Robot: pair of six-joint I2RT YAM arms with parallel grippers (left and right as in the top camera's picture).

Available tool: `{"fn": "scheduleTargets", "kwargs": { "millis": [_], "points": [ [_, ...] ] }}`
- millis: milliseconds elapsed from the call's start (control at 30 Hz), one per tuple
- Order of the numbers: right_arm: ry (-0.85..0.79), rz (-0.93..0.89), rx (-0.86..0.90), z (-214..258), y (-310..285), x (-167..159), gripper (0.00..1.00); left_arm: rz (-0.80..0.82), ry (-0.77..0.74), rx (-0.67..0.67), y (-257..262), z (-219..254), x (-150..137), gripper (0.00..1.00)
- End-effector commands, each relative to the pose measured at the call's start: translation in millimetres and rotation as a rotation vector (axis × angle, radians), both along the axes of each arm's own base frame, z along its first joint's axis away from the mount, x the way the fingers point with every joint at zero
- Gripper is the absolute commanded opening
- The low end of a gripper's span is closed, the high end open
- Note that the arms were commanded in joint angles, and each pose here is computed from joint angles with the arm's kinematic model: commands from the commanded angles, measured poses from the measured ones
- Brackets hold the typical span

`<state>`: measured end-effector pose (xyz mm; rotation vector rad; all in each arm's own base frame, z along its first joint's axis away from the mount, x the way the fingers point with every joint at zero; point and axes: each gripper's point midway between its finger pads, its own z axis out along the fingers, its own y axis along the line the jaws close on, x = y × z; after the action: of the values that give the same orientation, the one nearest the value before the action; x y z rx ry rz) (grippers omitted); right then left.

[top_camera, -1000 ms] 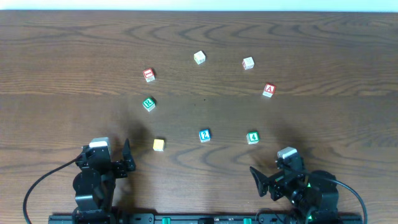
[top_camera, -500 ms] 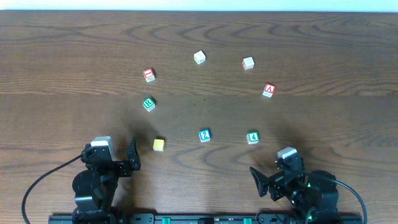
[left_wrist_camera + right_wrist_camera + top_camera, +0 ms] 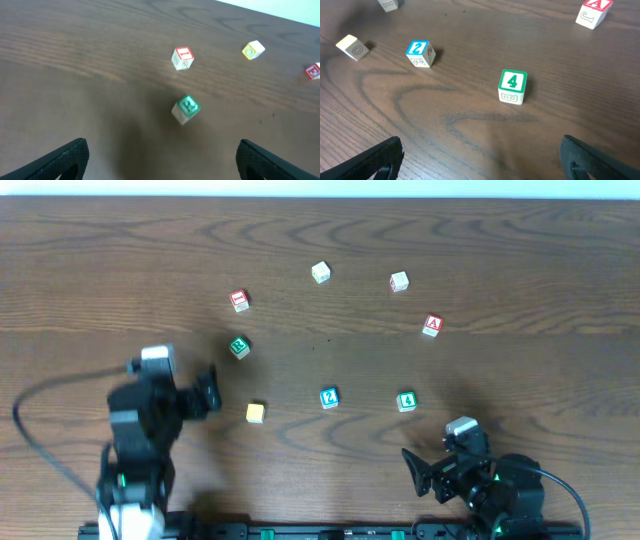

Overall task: Spell out Ai2
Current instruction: 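Reach the left gripper to the red 'I' block and grasp it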

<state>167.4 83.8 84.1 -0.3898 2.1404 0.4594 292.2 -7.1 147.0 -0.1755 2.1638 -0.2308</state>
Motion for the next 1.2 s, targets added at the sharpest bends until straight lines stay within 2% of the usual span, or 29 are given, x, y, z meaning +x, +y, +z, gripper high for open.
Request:
{"fn": "scheduleTargets", "kwargs": {
  "millis": [0,133,267,400,600,733,933,1067,1167],
  "points": [
    [0.006,-0.007,0.015,-0.9,0.0,0.0,0.99,-0.005,0.066,-0.087,-5.6,9.9,35.1,0.95],
    [0.006,-0.007,0.015,-0.9,0.0,0.0,0.99,0.024,0.154,-0.157,-10.1,11.8,83.0,0.95],
    [0.006,-0.007,0.015,-0.9,0.0,0.0,0.99,-0.021,0.171,-0.143,-35.5,27.0,141.6,0.95],
    [0.006,-0.007,0.015,-0.9,0.0,0.0,0.99,0.030,0.204,-0.115,-55.0,34.0,191.4,0.95],
    [0.006,-0.007,0.015,-0.9,0.0,0.0,0.99,0.097,0.344,-0.146,-66.4,7.1,243.2,0.95],
    [0.006,-0.007,0.015,-0.9,0.0,0.0,0.99,0.200,0.475,-0.188,-64.2,-24.8,252.1,0.95],
    [0.006,-0.007,0.015,-0.9,0.0,0.0,0.99,0.160,0.511,-0.238,-79.0,-48.8,260.0,0.96],
    [0.006,-0.007,0.015,-0.9,0.0,0.0,0.99,0.145,0.591,-0.226,-82.0,-67.3,246.2,0.95],
    [0.006,-0.007,0.015,-0.9,0.0,0.0,0.99,0.213,0.662,-0.185,-70.9,-77.2,228.9,0.96]
  ]
}}
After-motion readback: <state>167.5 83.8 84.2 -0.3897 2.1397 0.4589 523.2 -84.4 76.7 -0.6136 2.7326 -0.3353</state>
